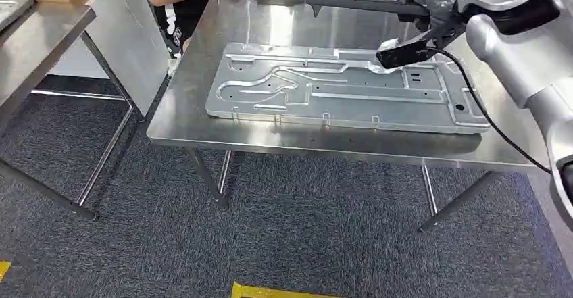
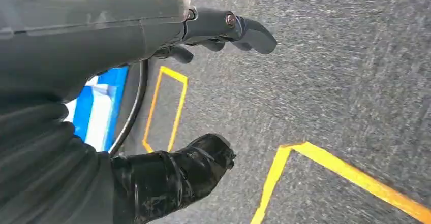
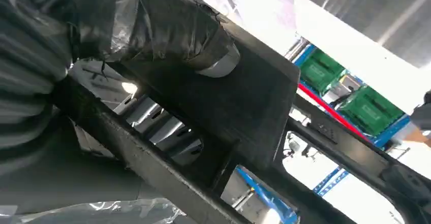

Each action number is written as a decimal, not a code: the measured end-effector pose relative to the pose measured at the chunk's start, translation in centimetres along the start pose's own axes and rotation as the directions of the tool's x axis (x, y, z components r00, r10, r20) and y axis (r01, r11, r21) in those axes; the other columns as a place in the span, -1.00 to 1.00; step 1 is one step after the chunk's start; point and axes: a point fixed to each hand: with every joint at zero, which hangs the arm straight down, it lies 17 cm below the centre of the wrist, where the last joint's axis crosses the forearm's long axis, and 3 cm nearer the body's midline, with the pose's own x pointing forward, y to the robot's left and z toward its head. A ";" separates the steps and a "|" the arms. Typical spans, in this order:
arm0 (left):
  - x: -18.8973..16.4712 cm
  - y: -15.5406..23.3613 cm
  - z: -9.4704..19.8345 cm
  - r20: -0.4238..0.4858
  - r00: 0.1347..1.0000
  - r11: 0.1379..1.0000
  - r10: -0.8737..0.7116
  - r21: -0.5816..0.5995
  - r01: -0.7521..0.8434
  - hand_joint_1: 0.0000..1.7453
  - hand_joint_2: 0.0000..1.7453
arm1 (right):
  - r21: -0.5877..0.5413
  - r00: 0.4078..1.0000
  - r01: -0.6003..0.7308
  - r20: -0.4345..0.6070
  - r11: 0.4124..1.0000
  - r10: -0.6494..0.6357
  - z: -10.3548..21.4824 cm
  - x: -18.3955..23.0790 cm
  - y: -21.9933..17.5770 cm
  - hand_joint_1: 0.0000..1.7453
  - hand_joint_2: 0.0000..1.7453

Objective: Take the parts from the cabinet and place them on the table.

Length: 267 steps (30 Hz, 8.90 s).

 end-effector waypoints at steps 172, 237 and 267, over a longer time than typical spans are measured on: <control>2.0 3.5 -2.0 0.086 0.990 0.990 0.113 0.072 -0.120 -1.00 -1.00 | 0.133 0.955 0.262 0.105 0.956 -0.277 -1.8 13.5 17.7 -1.00 -1.00; 0.9 -0.1 -0.2 0.061 0.992 0.993 0.114 -0.007 -0.114 -1.00 -1.00 | 0.049 0.983 0.150 -0.117 0.987 -0.144 4.9 -6.4 10.0 -1.00 -1.00; 0.7 0.5 0.1 0.067 0.995 0.997 0.073 0.001 -0.073 -1.00 -1.00 | 0.079 0.973 0.189 -0.148 0.979 -0.176 8.2 -8.9 12.3 -1.00 -1.00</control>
